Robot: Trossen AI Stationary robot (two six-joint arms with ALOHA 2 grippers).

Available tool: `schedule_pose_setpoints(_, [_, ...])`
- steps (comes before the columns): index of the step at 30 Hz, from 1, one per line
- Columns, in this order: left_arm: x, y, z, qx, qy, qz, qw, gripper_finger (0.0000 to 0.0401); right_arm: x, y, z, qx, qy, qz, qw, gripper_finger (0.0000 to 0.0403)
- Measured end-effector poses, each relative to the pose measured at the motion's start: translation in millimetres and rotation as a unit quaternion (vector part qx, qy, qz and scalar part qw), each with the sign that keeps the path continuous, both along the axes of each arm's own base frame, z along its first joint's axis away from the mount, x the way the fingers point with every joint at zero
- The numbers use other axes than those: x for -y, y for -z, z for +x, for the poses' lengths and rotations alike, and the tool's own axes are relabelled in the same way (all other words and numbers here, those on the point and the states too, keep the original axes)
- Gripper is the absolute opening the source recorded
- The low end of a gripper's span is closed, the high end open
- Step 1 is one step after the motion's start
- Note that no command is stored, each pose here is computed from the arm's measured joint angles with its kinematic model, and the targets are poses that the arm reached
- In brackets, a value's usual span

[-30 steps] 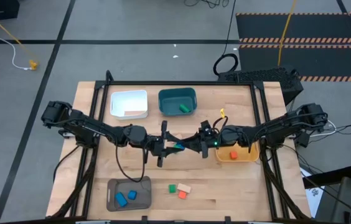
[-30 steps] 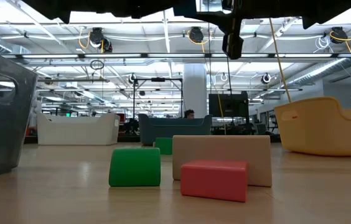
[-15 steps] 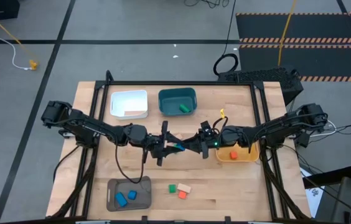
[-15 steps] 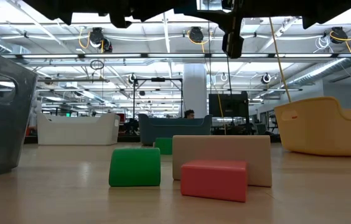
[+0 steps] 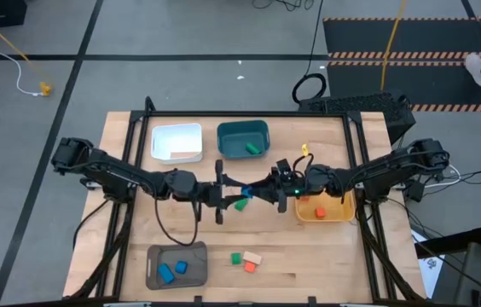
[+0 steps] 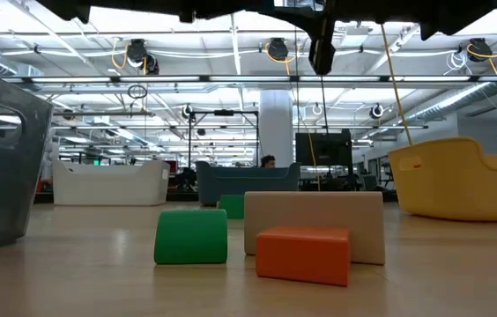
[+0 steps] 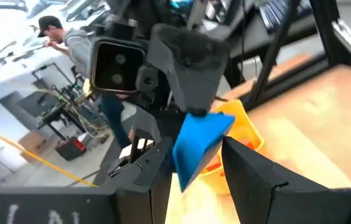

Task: Sort & place blocks by color
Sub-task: Put the blue block into the black bin

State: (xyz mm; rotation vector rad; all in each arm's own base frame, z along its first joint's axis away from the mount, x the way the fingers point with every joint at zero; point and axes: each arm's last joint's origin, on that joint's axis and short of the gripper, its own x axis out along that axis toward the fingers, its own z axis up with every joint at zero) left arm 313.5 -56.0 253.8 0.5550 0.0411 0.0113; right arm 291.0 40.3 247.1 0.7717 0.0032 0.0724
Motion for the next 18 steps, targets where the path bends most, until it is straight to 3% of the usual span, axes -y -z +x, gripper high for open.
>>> schedule_pose_setpoints(5, [-2,-18,-10,0.031,-0.005,-0.054,0.998,0.014,7,2,-2,-0.024,-0.002,-0.047,0.999,0.0109])
schedule_pose_setpoints(10, [-3,-27,-15,0.052,-0.005,-0.156,0.986,0.014,11,2,-7,-0.048,-0.001,-0.151,0.987,0.0108])
schedule_pose_setpoints(14, [-4,-25,-14,0.047,-0.005,-0.229,0.972,0.014,11,1,-9,-0.041,-0.006,-0.264,0.964,0.0108])
schedule_pose_setpoints(18, [-3,-17,-11,0.025,-0.008,-0.233,0.972,0.014,8,0,-9,-0.029,-0.012,-0.347,0.937,0.0108])
